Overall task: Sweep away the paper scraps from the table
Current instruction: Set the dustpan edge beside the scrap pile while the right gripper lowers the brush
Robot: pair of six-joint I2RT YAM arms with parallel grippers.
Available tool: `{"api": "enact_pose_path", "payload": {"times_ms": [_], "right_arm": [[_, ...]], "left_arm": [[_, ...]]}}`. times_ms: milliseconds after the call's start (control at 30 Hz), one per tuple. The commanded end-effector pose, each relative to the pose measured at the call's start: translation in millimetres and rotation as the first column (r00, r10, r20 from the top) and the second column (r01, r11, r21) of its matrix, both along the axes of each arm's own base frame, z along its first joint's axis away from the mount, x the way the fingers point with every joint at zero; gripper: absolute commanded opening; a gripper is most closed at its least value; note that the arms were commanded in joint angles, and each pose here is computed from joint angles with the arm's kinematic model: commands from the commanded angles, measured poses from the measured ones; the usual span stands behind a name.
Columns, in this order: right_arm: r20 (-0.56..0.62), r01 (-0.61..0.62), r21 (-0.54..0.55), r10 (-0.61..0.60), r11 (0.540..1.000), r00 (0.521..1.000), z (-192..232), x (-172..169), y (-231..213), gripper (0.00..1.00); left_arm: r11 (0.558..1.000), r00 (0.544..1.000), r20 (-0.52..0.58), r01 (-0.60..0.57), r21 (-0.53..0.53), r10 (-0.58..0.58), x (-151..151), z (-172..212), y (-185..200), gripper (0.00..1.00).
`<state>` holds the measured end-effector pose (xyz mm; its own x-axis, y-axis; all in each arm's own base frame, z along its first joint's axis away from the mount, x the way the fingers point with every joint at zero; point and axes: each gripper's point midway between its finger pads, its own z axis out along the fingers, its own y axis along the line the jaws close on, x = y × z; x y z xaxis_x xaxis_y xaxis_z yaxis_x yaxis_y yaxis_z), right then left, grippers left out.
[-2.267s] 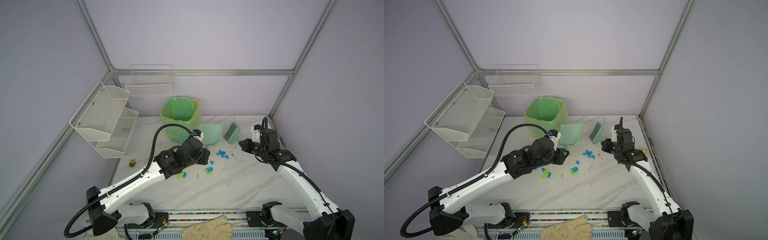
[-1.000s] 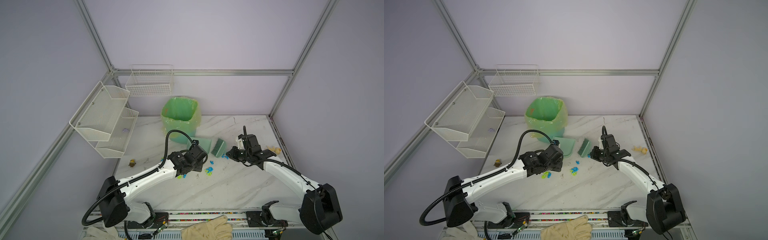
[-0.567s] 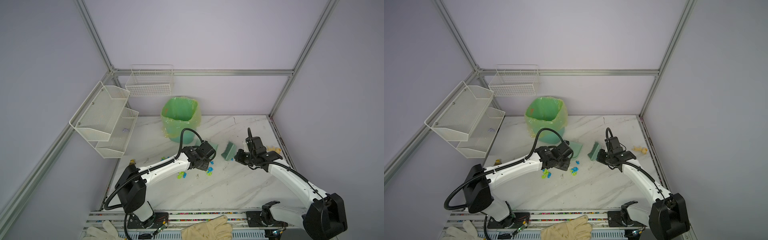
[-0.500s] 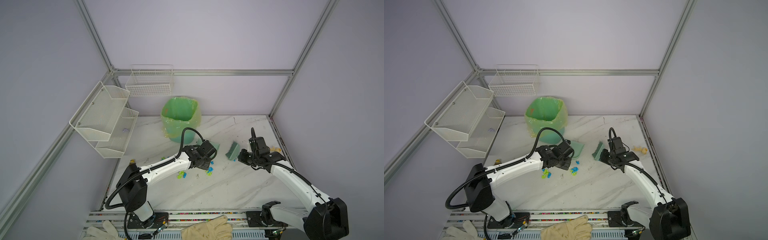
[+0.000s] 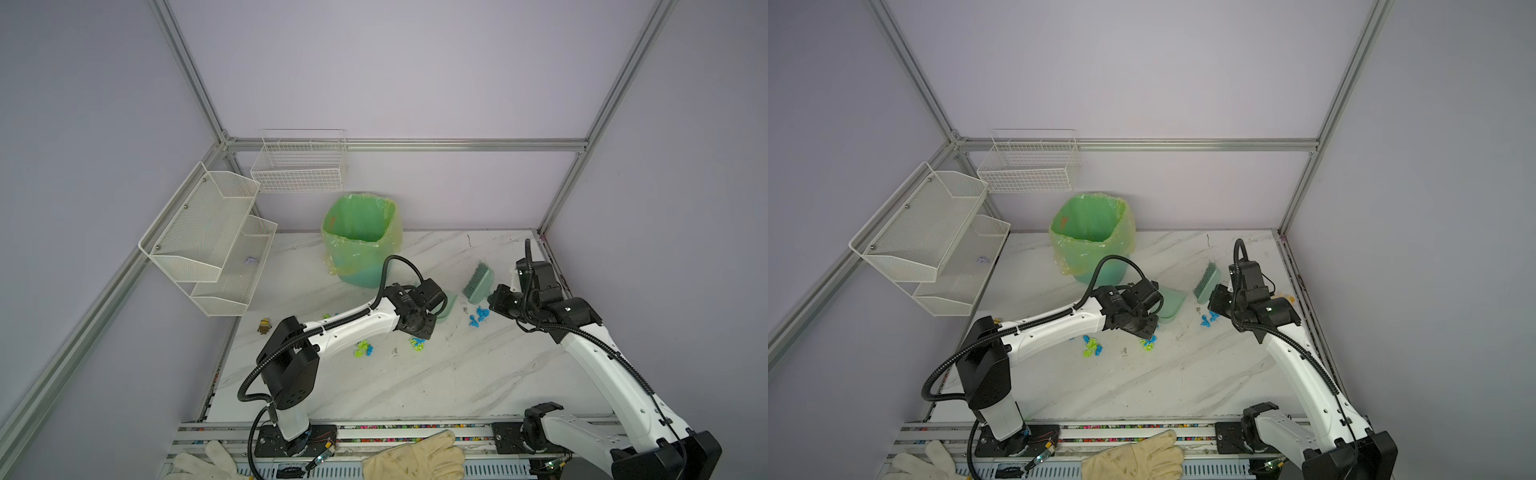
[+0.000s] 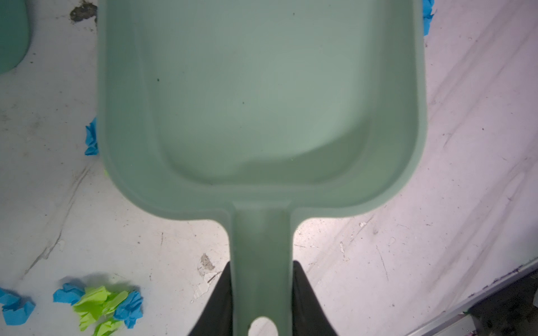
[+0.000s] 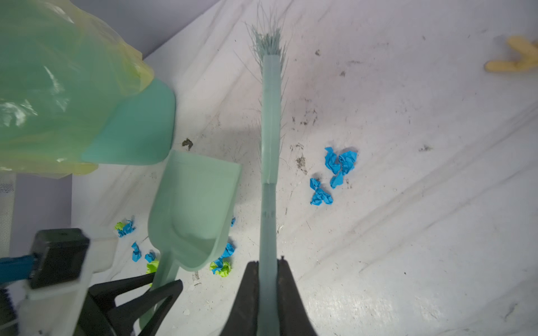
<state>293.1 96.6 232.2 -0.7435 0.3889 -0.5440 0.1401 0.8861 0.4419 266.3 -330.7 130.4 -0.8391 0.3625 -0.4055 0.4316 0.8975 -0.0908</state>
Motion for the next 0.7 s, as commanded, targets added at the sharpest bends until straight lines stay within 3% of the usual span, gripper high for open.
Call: {"api": "enact_pose_path", "payload": {"times_ms": [0,133,300,433,667], "right_arm": [[0.016,0.038,-0.103,-0.037,0.994,0.999,13,2,-18,0.0],[0.008,0.058,-0.213,-0.058,0.975,0.998,14,9,-33,0.0],[-0.003,0.0,-0.192,-0.001,0.981,1.0,19,17,-20,0.0],[-0.018,0.035,-0.285,-0.042,0.958,0.999,19,22,-36,0.0],[-0.084,0.012,-0.352,-0.045,0.936,0.995,3,20,-43,0.0]], "left_arm": [[0.995,0.998,0.036,0.054,-0.081,-0.051,-3,30,-28,0.0],[0.994,0.996,0.002,0.084,-0.066,-0.084,-20,17,-38,0.0],[0.992,0.992,-0.021,0.124,-0.023,-0.124,-37,4,-48,0.0],[0.99,0.99,-0.026,0.138,-0.003,-0.138,-46,-2,-53,0.0],[0.988,0.987,-0.033,0.157,0.006,-0.157,-54,-8,-63,0.0]]}}
